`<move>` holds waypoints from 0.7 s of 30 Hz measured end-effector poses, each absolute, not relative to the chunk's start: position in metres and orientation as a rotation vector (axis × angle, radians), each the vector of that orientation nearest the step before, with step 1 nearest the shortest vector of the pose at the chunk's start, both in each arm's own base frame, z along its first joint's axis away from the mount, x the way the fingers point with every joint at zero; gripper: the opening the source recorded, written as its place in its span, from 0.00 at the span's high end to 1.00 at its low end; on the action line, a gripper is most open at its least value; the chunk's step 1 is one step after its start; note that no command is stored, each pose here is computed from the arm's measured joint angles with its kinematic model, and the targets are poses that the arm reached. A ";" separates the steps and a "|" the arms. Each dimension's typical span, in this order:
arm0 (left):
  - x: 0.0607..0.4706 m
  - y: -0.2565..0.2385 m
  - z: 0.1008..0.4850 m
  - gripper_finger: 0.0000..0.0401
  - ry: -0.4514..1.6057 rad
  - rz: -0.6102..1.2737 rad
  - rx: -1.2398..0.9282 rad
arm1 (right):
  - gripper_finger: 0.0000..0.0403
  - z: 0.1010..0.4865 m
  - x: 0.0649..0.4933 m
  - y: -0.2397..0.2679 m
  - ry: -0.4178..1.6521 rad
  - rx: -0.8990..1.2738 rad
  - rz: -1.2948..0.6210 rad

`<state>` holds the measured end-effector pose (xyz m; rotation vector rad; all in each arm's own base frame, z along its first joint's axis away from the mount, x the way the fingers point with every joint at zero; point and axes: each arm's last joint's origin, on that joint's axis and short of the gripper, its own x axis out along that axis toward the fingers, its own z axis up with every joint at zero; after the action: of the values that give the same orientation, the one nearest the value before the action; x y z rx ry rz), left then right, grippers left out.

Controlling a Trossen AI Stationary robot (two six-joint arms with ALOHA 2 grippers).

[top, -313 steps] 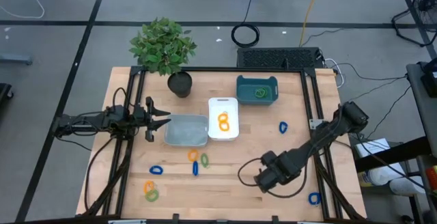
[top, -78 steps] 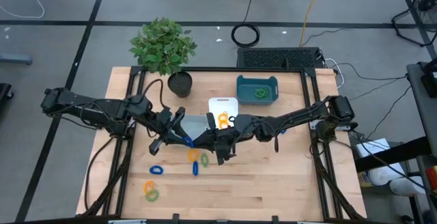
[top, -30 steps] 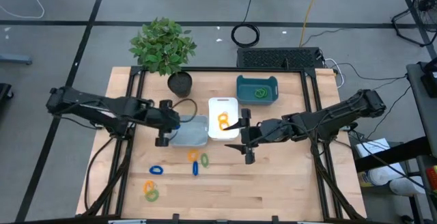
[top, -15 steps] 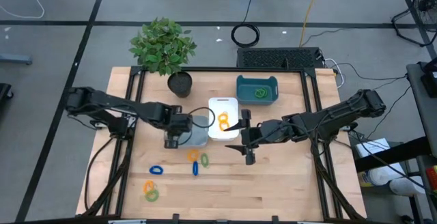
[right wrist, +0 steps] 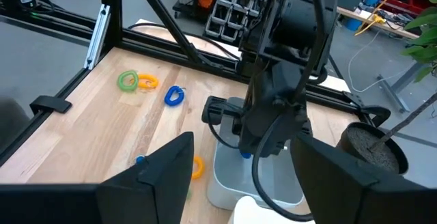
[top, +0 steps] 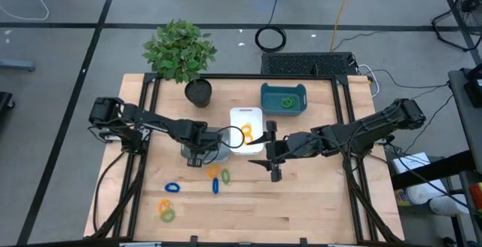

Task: Sort spring keychains
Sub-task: Put the blue spring keychain into the gray bin

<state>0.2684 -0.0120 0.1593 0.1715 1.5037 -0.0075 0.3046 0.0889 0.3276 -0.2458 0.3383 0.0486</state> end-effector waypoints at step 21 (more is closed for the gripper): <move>0.269 0.003 0.160 0.38 1.519 0.068 0.062 | 0.42 0.327 0.304 0.089 0.344 -0.247 0.051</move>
<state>0.2687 0.0026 0.1602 0.0617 1.5187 0.0680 0.3044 0.0889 0.3271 -0.2466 0.3437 0.0511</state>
